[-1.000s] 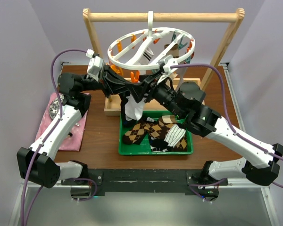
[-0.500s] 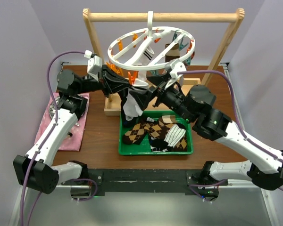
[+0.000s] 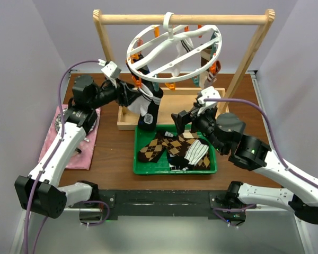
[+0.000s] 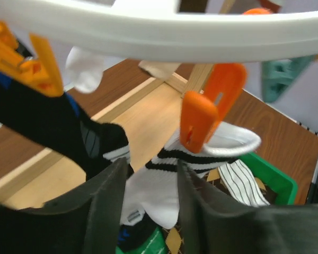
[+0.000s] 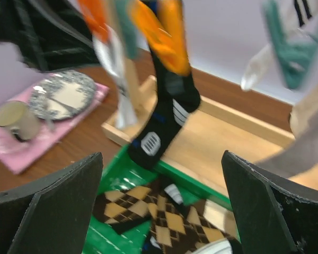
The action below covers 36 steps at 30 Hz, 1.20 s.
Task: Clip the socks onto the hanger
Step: Reset both arms
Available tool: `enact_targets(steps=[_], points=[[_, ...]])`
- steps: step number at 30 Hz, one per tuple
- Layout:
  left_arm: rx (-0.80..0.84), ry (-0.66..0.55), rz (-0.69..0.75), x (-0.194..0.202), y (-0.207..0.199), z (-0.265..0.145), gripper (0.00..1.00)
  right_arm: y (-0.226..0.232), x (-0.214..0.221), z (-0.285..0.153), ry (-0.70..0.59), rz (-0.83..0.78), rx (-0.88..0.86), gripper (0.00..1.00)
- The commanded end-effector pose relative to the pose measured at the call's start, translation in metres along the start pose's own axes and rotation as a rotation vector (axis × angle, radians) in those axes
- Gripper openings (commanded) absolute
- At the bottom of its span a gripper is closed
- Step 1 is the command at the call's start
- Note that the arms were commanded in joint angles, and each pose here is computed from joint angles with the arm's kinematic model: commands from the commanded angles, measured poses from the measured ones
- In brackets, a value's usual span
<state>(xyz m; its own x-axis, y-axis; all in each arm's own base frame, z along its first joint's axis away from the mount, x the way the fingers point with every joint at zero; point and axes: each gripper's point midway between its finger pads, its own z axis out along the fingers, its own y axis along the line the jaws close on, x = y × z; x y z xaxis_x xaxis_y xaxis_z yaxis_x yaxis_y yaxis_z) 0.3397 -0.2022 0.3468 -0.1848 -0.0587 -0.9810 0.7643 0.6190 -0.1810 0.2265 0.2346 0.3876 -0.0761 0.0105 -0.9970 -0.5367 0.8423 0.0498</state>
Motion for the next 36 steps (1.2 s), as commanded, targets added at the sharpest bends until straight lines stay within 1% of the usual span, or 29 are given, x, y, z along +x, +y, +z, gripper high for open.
enact_targets(steps=[1,2,3,4,5,10,11,14,15,17,18,19,20,21,23,24,29,32,36], points=[[-0.094,-0.021,0.040,-0.024,0.012,-0.009,0.77,-0.045,0.035,-0.005,0.075,-0.005,0.265,0.99],[-0.103,-0.021,0.042,-0.026,0.013,-0.010,0.83,-0.046,0.038,-0.005,0.081,0.002,0.277,0.99],[-0.105,-0.023,0.053,-0.029,0.012,-0.012,0.94,-0.048,0.042,-0.006,0.085,0.006,0.287,0.99],[-0.106,-0.023,0.060,-0.033,0.009,-0.016,0.98,-0.053,0.047,-0.007,0.092,0.015,0.318,0.99],[-0.118,-0.024,0.066,-0.035,0.009,-0.019,0.99,-0.055,0.048,-0.008,0.095,0.021,0.332,0.99],[-0.187,-0.061,0.143,-0.055,0.004,-0.045,1.00,-0.066,0.053,-0.016,0.098,0.054,0.402,0.99],[-0.230,-0.070,0.143,-0.059,0.009,-0.051,1.00,-0.070,0.055,-0.019,0.104,0.053,0.419,0.99],[-0.282,-0.080,0.136,-0.065,0.004,-0.072,1.00,-0.072,0.061,-0.022,0.126,0.062,0.439,0.99],[-0.289,-0.050,0.121,-0.054,0.003,-0.076,1.00,-0.073,0.062,-0.023,0.131,0.069,0.442,0.99],[-0.298,-0.056,0.126,-0.049,-0.006,-0.090,1.00,-0.074,0.069,-0.026,0.152,0.080,0.452,0.99],[-0.307,-0.018,0.100,-0.027,-0.003,-0.092,1.00,-0.074,0.073,-0.027,0.162,0.078,0.453,0.99],[-0.316,-0.034,0.102,-0.025,-0.009,-0.101,1.00,-0.074,0.078,-0.028,0.179,0.070,0.451,0.99],[-0.344,-0.027,0.089,-0.016,-0.005,-0.105,1.00,-0.075,0.080,-0.029,0.184,0.071,0.461,0.99],[-0.351,-0.007,0.082,0.004,-0.005,-0.110,1.00,-0.076,0.079,-0.029,0.185,0.076,0.466,0.99],[-0.387,-0.004,0.046,0.019,-0.002,-0.115,1.00,-0.076,0.082,-0.031,0.200,0.071,0.463,0.99],[-0.392,0.005,0.040,0.034,-0.001,-0.118,1.00,-0.077,0.084,-0.032,0.203,0.070,0.466,0.99],[-0.431,-0.010,0.029,0.060,0.004,-0.125,1.00,-0.079,0.090,-0.039,0.209,0.059,0.443,0.99],[-0.443,-0.002,0.034,0.082,0.007,-0.128,1.00,-0.080,0.103,-0.043,0.221,0.057,0.433,0.99],[-0.488,-0.039,0.041,0.095,0.012,-0.137,1.00,-0.080,0.113,-0.050,0.217,0.070,0.405,0.99]])
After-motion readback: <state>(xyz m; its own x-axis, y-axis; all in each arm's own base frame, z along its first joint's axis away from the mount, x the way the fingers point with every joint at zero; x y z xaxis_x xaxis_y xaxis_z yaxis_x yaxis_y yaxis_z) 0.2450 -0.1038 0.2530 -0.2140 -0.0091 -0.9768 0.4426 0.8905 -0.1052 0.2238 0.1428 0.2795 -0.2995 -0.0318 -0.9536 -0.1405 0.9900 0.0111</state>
